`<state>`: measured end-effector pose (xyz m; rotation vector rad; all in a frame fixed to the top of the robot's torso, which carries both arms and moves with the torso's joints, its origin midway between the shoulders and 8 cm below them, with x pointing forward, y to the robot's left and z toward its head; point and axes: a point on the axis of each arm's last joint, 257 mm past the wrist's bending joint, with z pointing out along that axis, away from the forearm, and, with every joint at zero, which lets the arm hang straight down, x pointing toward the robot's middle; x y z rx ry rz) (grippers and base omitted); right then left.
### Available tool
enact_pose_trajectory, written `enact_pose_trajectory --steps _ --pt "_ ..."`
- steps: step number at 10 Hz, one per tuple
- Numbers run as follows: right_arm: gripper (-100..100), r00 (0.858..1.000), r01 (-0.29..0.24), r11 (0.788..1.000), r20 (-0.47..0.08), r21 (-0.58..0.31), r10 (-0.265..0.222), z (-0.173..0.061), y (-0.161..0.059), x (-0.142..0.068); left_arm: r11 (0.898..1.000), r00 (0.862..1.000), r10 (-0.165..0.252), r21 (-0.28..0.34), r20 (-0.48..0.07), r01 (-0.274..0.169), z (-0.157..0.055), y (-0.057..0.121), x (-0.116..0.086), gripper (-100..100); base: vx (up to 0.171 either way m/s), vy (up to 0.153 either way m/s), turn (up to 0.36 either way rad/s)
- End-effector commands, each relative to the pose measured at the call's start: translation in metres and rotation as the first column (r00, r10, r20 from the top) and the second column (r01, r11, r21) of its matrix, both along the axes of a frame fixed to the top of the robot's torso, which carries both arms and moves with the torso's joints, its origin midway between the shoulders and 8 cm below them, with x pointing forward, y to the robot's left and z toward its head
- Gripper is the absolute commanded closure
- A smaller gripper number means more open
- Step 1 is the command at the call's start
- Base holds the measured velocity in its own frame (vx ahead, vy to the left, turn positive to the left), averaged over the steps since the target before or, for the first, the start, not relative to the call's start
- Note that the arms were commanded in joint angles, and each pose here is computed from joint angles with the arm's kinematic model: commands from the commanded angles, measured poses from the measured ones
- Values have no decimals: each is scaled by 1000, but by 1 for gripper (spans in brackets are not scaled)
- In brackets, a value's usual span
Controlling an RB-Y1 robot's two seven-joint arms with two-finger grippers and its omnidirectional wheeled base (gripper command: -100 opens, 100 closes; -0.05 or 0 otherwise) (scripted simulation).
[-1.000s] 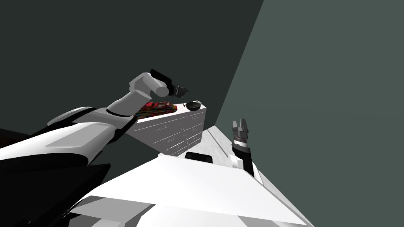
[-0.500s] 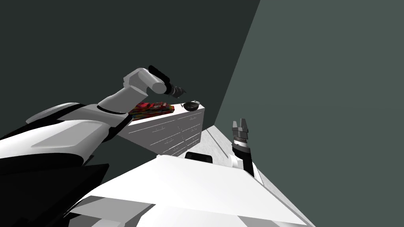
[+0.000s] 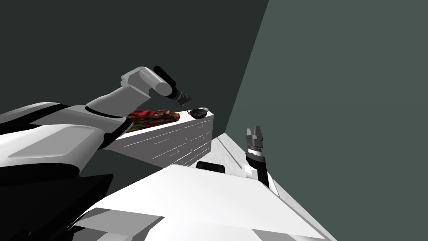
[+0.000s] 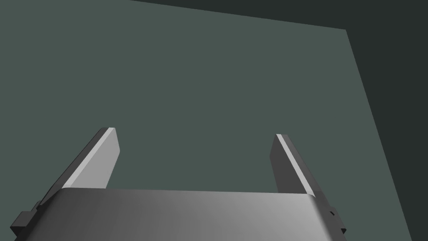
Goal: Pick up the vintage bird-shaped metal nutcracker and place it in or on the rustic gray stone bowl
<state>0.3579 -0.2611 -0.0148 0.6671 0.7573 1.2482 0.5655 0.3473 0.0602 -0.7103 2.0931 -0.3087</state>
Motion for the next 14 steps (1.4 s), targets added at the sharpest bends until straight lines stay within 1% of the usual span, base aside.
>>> enact_pose_trajectory --steps 1,2,3,4,5,6,7,8,9,10,11,12,14 --pt "0 1000 0 1000 0 0 0 0 0 0 999 999 27 20 -47 -26 -6 12 -9 -100 32 -22 -50" --pt "0 1000 0 1000 0 0 0 0 0 0 999 998 33 23 -58 -32 -8 14 -11 -100 19 -12 19" --pt "0 1000 0 1000 0 0 0 0 0 0 997 992 66 44 -108 -62 -13 31 -20 -100 36 -24 -96" --pt "0 1000 0 1000 0 0 0 0 0 0 996 989 75 50 -123 -70 -16 34 -23 -100 36 -24 -66" --pt "0 1000 0 1000 0 0 0 0 0 0 993 980 105 67 -169 -95 -21 50 -32 -100 48 -29 -106" --pt "0 1000 0 1000 0 0 0 0 0 0 992 976 115 74 -187 -103 -25 52 -36 -100 36 -24 -59" --pt "0 1000 0 1000 0 0 0 0 0 0 988 961 146 92 -234 -128 -31 68 -47 -100 35 -30 -105" --pt "0 1000 0 1000 0 0 0 0 0 0 986 957 153 97 -247 -133 -33 69 -50 -100 32 -29 -48" --pt "0 1000 0 1000 0 0 0 0 0 0 982 939 181 113 -291 -154 -39 83 -61 -100 41 -39 -78" --pt "0 1000 0 1000 0 0 0 0 0 0 980 934 187 118 -303 -158 -41 85 -64 -100 34 -19 -54" --pt "0 1000 0 1000 0 0 0 0 0 0 974 911 216 135 -352 -179 -48 98 -77 -100 42 -13 -94" --pt "0 1000 0 1000 0 0 0 0 0 0 974 909 218 137 -355 -180 -49 99 -78 -100 39 -17 -56" --pt "0 1000 0 1000 0 0 0 0 0 0 963 855 266 168 -445 -212 -64 121 -103 -100 45 -27 -119"
